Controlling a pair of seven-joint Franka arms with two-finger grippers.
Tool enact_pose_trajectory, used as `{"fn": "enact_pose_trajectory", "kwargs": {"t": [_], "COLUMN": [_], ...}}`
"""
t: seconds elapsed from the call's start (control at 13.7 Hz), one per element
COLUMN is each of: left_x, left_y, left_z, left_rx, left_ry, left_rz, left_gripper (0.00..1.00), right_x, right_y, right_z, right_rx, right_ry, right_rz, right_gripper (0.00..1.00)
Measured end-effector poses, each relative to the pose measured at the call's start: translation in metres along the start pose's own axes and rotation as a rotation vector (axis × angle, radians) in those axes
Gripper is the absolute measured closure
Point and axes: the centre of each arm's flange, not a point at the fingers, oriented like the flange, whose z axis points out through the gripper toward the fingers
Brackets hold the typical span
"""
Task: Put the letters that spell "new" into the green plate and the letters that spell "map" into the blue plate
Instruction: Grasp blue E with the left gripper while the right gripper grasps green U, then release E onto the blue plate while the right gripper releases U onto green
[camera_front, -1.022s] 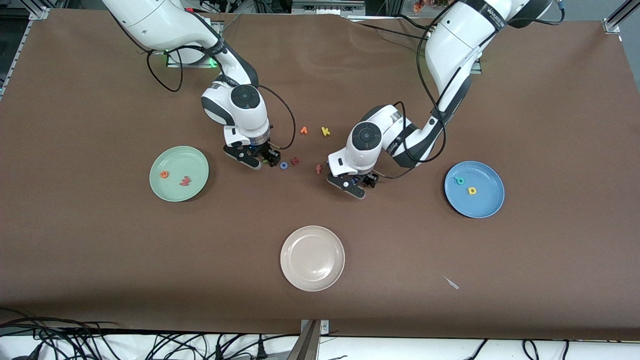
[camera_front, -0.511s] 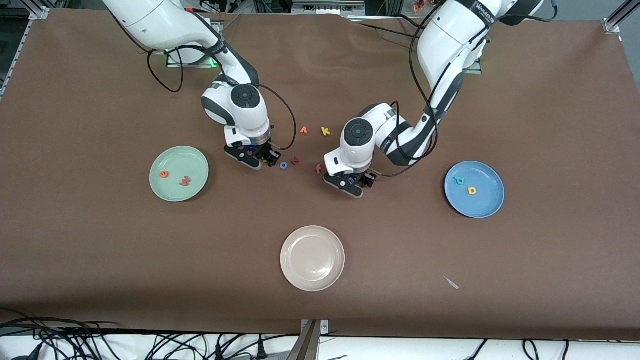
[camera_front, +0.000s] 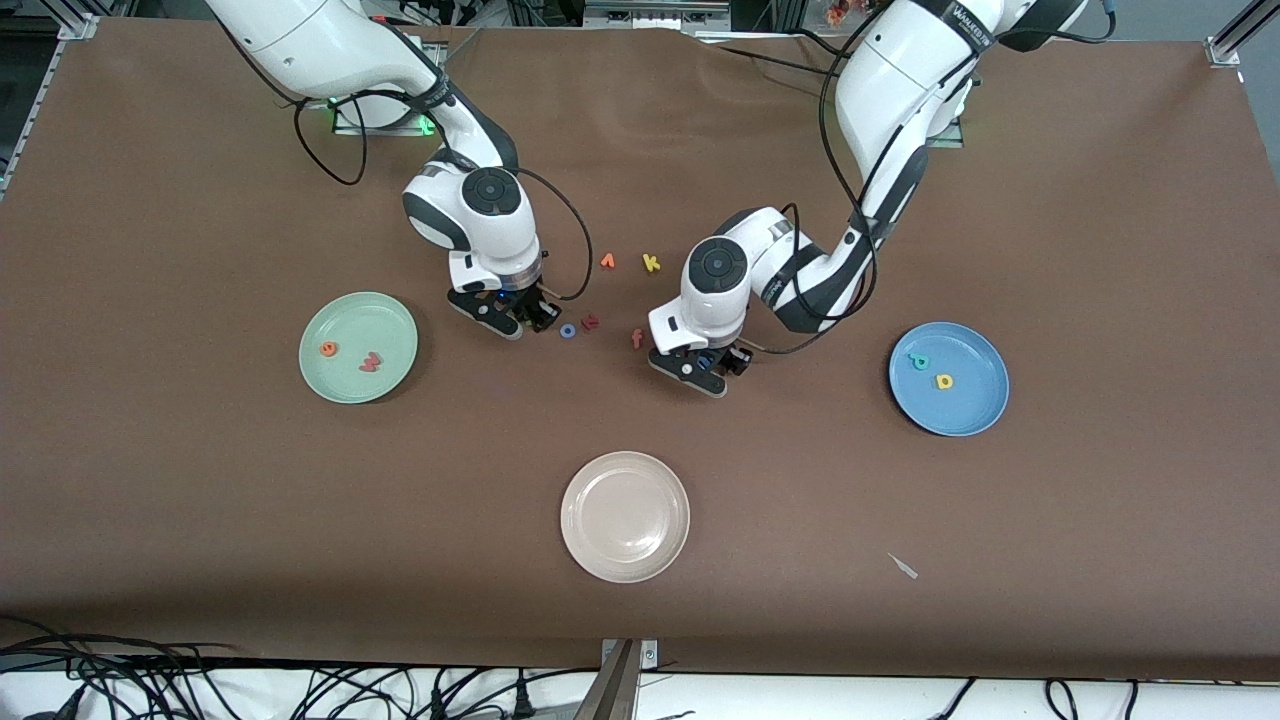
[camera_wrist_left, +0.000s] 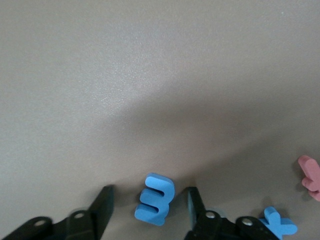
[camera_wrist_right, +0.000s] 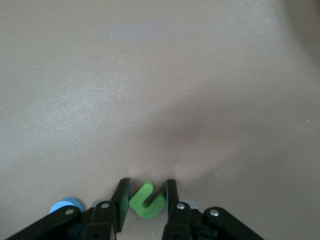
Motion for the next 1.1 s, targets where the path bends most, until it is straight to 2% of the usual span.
{"fn": "enact_pose_trajectory", "kwargs": {"t": [0.07, 0.15, 0.29, 0.37, 0.66, 0.8, 0.95, 1.1], "left_x": [0.000, 0.001, 0.002, 0.002, 0.003, 0.007, 0.017, 0.025], "left_y": [0.000, 0.001, 0.004, 0.004, 0.000, -0.019, -0.054, -0.098], "left_z": [0.000, -0.001, -0.003, -0.003, -0.003, -0.004, -0.017, -0.042], "left_rx": [0.000, -0.001, -0.003, -0.003, -0.001, -0.001, -0.007, -0.011], "left_ry": [0.000, 0.002, 0.007, 0.007, 0.008, -0.008, -0.077, -0.172], "left_rz": [-0.007, -0.011, -0.011, -0.011, -0.028, -0.077, -0.148, -0.147], "left_gripper": [0.39, 0.44, 0.66, 0.72, 0.72, 0.72, 0.72, 0.72], "right_x": [0.000, 0.000, 0.000, 0.000, 0.019, 0.028, 0.044, 0.079], "right_y": [0.000, 0.000, 0.000, 0.000, -0.007, -0.007, -0.001, 0.017], "right_z": [0.000, 0.000, 0.000, -0.001, -0.012, -0.021, -0.034, -0.050], "right_rx": [0.000, 0.000, 0.000, 0.001, 0.020, 0.018, -0.012, -0.044], "right_ry": [0.001, 0.001, 0.001, 0.001, 0.029, 0.042, 0.039, 0.023], "right_rz": [0.000, 0.000, 0.000, -0.001, -0.003, -0.029, -0.077, -0.133], "right_gripper": [0.67, 0.67, 0.67, 0.67, 0.67, 0.67, 0.67, 0.67]}}
